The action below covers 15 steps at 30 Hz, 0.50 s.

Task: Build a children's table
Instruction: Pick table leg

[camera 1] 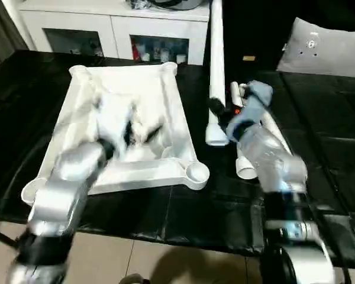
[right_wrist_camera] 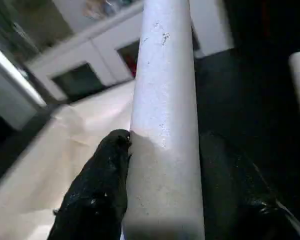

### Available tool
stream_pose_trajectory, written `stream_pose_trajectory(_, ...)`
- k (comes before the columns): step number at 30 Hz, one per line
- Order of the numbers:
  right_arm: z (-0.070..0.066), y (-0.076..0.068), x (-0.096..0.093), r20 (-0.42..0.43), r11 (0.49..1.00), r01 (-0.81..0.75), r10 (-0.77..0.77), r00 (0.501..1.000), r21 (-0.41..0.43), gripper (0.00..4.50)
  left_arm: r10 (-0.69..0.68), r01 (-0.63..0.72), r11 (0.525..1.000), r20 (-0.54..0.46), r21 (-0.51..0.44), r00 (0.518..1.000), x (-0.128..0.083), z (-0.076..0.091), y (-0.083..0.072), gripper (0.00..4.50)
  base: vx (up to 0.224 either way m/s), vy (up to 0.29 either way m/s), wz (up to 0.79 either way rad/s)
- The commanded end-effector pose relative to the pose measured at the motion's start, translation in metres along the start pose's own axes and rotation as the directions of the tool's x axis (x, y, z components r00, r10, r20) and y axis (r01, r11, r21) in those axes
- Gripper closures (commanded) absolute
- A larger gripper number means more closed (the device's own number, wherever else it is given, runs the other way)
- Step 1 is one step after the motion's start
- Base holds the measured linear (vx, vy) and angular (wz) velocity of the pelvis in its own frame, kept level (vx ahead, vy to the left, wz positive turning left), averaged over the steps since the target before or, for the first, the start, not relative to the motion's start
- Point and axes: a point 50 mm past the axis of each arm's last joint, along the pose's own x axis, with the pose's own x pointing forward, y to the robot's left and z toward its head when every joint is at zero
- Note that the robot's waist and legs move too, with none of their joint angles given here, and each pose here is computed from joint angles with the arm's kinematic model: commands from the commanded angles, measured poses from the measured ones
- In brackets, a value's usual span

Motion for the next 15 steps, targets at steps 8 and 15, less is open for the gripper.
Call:
stream_pose_trajectory(8,0.013,0.005,-0.023,0.116,0.908,-0.398,0.385,0.916,0.129,2.69,-0.1,0.148,0.941,0.167,-0.305,0.981,0.017,0.029,-0.012,0.0,0.0,0.0,0.0)
stream_pose_trajectory(15,0.007,0.011,-0.034,0.126,0.843,-0.517,0.502,0.855,0.148,2.69,-0.223,0.296,0.867,0.219,-0.4,0.95,0.023,0.034,-0.031,0.0,0.0,0.0,0.0)
